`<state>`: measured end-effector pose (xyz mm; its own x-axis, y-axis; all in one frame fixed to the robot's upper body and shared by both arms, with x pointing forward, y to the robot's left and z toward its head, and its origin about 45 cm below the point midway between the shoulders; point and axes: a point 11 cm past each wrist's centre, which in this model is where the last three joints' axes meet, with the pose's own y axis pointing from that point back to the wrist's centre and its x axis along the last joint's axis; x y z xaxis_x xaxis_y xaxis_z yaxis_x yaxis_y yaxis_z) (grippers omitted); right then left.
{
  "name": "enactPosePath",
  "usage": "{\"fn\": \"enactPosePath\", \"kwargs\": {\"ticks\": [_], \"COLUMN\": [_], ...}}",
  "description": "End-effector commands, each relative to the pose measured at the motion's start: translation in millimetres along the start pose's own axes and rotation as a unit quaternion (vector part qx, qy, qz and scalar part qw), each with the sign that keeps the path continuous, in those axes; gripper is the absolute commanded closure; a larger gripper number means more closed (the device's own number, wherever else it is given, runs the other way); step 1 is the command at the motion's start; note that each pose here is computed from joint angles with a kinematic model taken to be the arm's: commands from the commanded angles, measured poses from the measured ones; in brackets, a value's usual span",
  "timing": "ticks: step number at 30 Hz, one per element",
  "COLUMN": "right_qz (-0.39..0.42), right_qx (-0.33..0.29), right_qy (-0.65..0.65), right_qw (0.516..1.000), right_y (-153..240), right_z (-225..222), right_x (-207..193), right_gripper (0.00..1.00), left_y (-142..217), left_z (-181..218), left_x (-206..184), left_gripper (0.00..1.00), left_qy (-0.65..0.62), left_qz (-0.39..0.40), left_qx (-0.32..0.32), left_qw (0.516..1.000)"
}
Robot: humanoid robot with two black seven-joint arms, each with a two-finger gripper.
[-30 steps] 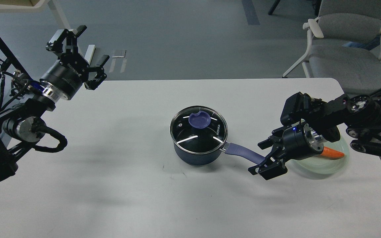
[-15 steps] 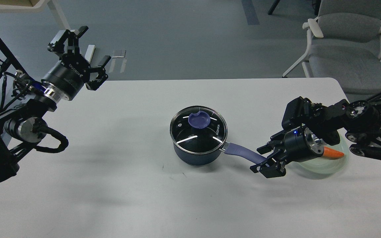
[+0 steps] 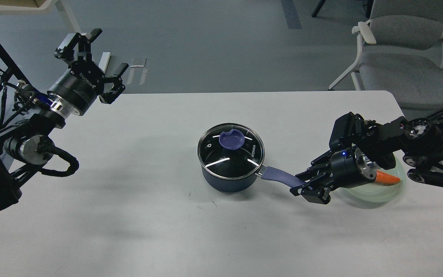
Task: Open pot lid
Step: 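Lower the right gripper and grasp the purple pot handle, then reach the left gripper over the pot to the purple lid knob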
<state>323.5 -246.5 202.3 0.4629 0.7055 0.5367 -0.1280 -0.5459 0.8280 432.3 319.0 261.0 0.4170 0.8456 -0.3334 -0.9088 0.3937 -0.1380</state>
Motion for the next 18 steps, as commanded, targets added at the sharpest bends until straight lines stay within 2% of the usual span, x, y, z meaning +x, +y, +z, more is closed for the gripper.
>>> {"fn": "enactPosePath", "kwargs": {"ticks": [1, 8, 14, 18], "right_qz": [0.000, -0.001, -0.001, -0.001], "right_qx": [0.000, -0.004, -0.009, -0.009], "right_qy": [0.001, 0.000, -0.001, -0.002], "right_qw": [1.000, 1.000, 1.000, 1.000], "right_y": [0, 2, 3, 3], "right_z": [0, 2, 6, 6], "right_x": [0, -1, -2, -1], "right_gripper": [0.66, 0.75, 0.75, 0.75], "left_y": [0, 0, 1, -8], "left_z": [1, 2, 4, 19], "left_x": [0, 1, 4, -10], "left_gripper": [0.01, 0.01, 0.01, 0.01], "left_qy": [-0.001, -0.002, -0.026, -0.125], "left_qz": [-0.001, 0.000, -0.004, -0.069], "left_qx": [0.000, -0.001, 0.010, 0.032], "left_qw": [1.000, 1.000, 1.000, 0.989]}}
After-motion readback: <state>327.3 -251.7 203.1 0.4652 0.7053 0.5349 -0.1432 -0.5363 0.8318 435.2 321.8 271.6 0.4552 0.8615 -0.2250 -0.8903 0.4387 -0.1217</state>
